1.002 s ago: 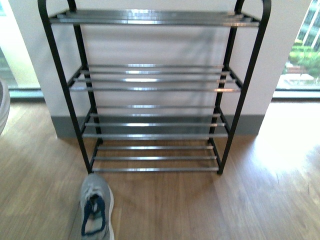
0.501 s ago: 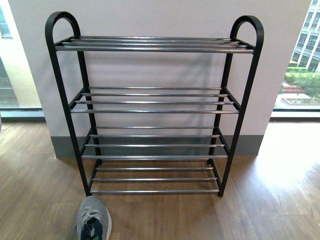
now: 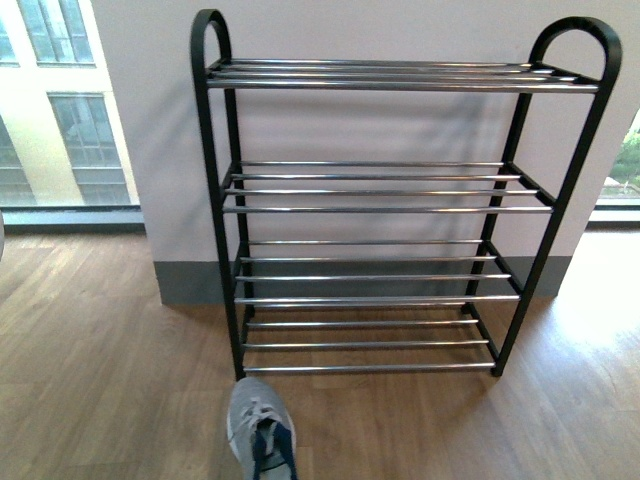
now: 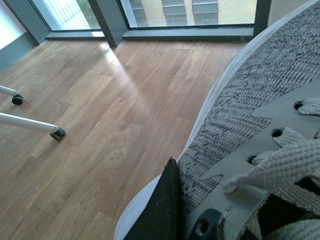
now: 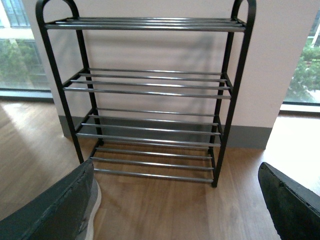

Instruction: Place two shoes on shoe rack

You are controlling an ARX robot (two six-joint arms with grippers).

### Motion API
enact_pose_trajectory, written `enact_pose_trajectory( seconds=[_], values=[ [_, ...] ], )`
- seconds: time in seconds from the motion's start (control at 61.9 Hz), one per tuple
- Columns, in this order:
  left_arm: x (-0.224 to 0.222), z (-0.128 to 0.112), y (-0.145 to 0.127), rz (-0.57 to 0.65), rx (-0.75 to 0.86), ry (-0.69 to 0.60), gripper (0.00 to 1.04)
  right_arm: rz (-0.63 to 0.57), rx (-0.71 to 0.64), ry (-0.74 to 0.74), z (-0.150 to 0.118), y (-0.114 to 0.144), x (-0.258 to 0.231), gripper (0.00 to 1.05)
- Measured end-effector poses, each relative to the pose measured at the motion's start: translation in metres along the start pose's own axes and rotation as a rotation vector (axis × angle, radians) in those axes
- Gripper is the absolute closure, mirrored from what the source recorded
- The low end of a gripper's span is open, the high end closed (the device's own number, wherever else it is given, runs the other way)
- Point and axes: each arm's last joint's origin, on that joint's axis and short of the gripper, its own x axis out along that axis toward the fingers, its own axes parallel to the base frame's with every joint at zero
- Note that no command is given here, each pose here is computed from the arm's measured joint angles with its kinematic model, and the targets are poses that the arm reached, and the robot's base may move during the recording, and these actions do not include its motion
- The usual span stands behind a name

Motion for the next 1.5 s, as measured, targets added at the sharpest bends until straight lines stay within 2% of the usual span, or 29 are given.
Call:
enact_pose_trajectory(
  seconds=[0.275, 0.323, 0.388, 0.533, 0.663, 0.727, 0.776, 0.808, 0.873, 0.986, 1.131, 1.196, 1.228, 1.341, 1.503],
  values=[
    [0.000, 0.000, 0.001, 0.018, 0.000, 0.000, 1.03, 0.002, 0.004, 0.001, 0.000, 0.000, 0.000, 0.09],
    [0.000, 0.000, 0.001, 0.015, 0.000, 0.000, 1.03, -0.059, 0.081, 0.117, -0.006, 0.003, 0.002, 0.09],
    [0.000, 0.000, 0.000, 0.005, 0.000, 0.001, 1.03, -0.080, 0.113, 0.195, -0.012, 0.012, 0.007, 0.09],
    [0.000, 0.000, 0.000, 0.001, 0.001, 0.000, 1.03, -0.029, 0.163, 0.214, -0.009, 0.043, 0.043, 0.09],
    [0.000, 0.000, 0.000, 0.002, 0.001, 0.000, 1.03, -0.033, 0.168, 0.220, -0.007, 0.061, 0.103, 0.09],
    [0.000, 0.000, 0.000, 0.002, 0.001, 0.000, 1.03, -0.019, 0.126, 0.366, -0.028, 0.066, 0.143, 0.09],
    [0.000, 0.000, 0.000, 0.001, 0.001, 0.000, 1.03, -0.030, 0.074, 0.571, -0.065, 0.069, 0.175, 0.09],
    [0.000, 0.000, 0.000, 0.001, 0.001, 0.000, 1.03, -0.081, 0.032, 0.696, -0.090, 0.068, 0.190, 0.09],
    [0.000, 0.000, 0.000, 0.002, 0.001, 0.001, 1.03, -0.115, -0.025, 0.827, -0.119, 0.068, 0.207, 0.09],
    [0.000, 0.000, 0.000, 0.001, 0.001, 0.001, 1.03, -0.170, -0.058, 0.812, -0.146, 0.067, 0.230, 0.09],
    [0.000, 0.000, 0.000, 0.001, 0.001, 0.001, 1.03, -0.167, -0.069, 0.790, -0.174, 0.070, 0.250, 0.10],
    [0.000, 0.000, 0.000, 0.001, 0.001, 0.000, 1.03, -0.140, -0.082, 0.782, -0.189, 0.073, 0.256, 0.21],
    [0.000, 0.000, 0.000, 0.001, 0.001, 0.000, 1.03, -0.120, -0.101, 0.785, -0.196, 0.074, 0.259, 0.24],
    [0.000, 0.000, 0.000, 0.001, 0.001, 0.000, 1.03, -0.095, -0.102, 0.813, -0.216, 0.077, 0.268, 0.08],
    [0.000, 0.000, 0.000, 0.002, 0.001, 0.000, 1.03, -0.075, -0.029, 0.905, -0.235, 0.079, 0.279, 0.09]
  ],
)
